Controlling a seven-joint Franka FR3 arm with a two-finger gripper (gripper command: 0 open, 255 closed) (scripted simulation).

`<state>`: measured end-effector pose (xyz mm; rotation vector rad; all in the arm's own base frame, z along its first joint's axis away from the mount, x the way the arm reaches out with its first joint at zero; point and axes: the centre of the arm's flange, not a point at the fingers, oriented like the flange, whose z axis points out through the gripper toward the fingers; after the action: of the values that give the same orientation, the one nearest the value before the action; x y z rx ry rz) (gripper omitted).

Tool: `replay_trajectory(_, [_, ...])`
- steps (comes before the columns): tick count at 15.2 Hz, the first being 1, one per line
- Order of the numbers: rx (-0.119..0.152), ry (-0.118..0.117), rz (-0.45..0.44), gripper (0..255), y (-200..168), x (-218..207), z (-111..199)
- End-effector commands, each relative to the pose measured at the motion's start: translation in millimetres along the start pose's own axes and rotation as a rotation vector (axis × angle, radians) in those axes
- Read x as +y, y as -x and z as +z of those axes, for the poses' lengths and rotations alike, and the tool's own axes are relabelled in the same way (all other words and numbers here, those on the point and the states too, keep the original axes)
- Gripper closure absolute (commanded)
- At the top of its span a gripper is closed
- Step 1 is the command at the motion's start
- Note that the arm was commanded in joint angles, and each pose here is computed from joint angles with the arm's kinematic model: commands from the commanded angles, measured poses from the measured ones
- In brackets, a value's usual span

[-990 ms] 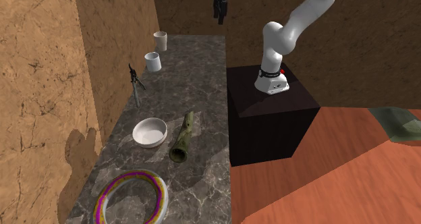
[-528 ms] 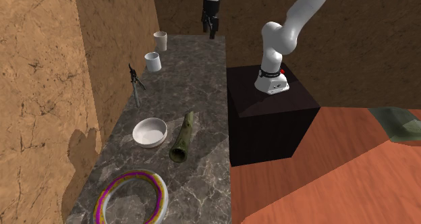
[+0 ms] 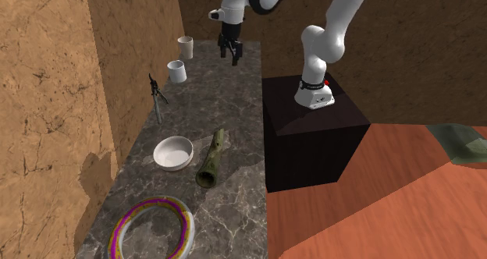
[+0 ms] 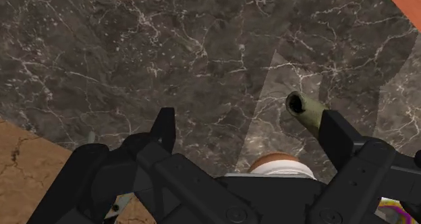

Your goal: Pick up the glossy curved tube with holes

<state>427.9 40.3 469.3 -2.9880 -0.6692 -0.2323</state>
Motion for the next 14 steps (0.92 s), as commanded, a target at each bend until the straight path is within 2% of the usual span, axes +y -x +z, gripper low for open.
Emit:
replay_trajectory(1, [0.007,-0.007,-0.056,0,-17.8,-7.0,20.4])
replay_trajectory(14, [0.042,-0.055,-0.406,0,-111.2,-72.0,141.1])
